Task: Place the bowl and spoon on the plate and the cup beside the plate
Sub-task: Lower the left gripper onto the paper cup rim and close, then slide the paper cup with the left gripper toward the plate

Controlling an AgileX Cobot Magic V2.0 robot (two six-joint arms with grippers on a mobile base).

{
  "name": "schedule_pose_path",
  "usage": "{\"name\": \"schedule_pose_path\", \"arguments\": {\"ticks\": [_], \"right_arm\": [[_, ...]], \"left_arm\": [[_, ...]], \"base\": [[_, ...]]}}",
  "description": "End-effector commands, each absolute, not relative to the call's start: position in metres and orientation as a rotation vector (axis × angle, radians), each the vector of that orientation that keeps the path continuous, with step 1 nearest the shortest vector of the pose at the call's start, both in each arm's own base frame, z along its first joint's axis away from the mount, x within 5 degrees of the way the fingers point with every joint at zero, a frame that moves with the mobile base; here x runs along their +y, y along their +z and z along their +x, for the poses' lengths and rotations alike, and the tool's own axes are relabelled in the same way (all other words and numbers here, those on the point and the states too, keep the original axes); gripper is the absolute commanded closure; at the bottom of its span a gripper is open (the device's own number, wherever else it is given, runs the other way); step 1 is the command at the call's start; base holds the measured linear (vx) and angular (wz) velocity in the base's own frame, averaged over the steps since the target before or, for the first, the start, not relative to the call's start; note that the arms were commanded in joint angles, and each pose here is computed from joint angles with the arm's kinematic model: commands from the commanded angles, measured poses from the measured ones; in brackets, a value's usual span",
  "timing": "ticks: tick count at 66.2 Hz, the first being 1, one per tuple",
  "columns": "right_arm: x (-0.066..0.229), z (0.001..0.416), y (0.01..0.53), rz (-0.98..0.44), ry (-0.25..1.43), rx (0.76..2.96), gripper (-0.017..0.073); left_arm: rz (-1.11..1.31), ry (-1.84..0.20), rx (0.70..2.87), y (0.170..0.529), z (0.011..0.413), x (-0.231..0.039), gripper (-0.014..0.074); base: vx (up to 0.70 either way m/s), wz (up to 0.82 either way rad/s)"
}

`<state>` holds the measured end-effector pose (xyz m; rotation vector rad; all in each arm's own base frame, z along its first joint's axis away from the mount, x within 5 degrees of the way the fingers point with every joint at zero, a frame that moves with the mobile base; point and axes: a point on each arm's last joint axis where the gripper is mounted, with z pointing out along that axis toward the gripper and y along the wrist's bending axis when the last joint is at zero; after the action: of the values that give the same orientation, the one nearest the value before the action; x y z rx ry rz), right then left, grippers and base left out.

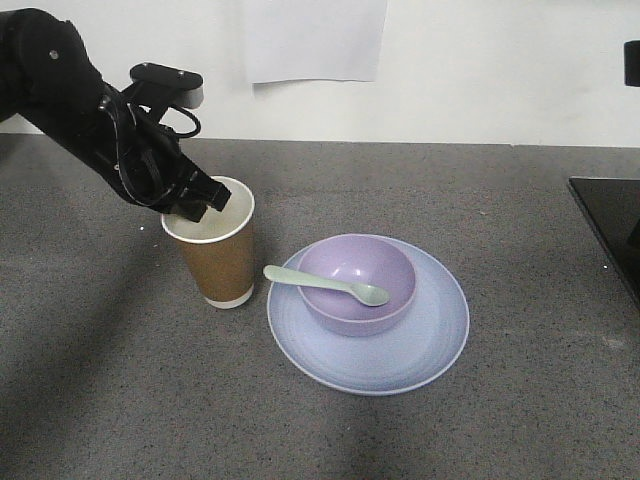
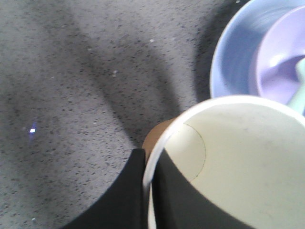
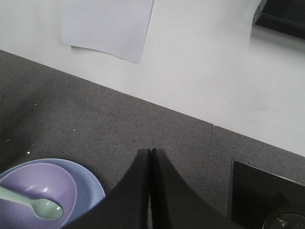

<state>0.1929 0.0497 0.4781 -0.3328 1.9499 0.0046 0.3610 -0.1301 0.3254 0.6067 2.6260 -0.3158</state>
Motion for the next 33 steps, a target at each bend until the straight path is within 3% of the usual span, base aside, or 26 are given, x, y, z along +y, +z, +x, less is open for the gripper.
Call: {"name": "schedule_pose_path", "arguments": {"ticks": [1, 33], "right_arm": [[0.0478, 0.1875, 0.4931, -0.324, 0.008, 1.85, 0.057], [0.0481, 0.1873, 0.4927, -0.323, 0.015, 1.854, 0.057]], "left_arm": [[0.58, -0.363, 2.508, 0.3549, 0.3548, -0.1323, 0.0601], [0.584, -0.391, 2.504, 0.3547, 0.3543, -0.1341, 0.06]], "base": [[0.0, 0.0], [0.0, 0.0]]}}
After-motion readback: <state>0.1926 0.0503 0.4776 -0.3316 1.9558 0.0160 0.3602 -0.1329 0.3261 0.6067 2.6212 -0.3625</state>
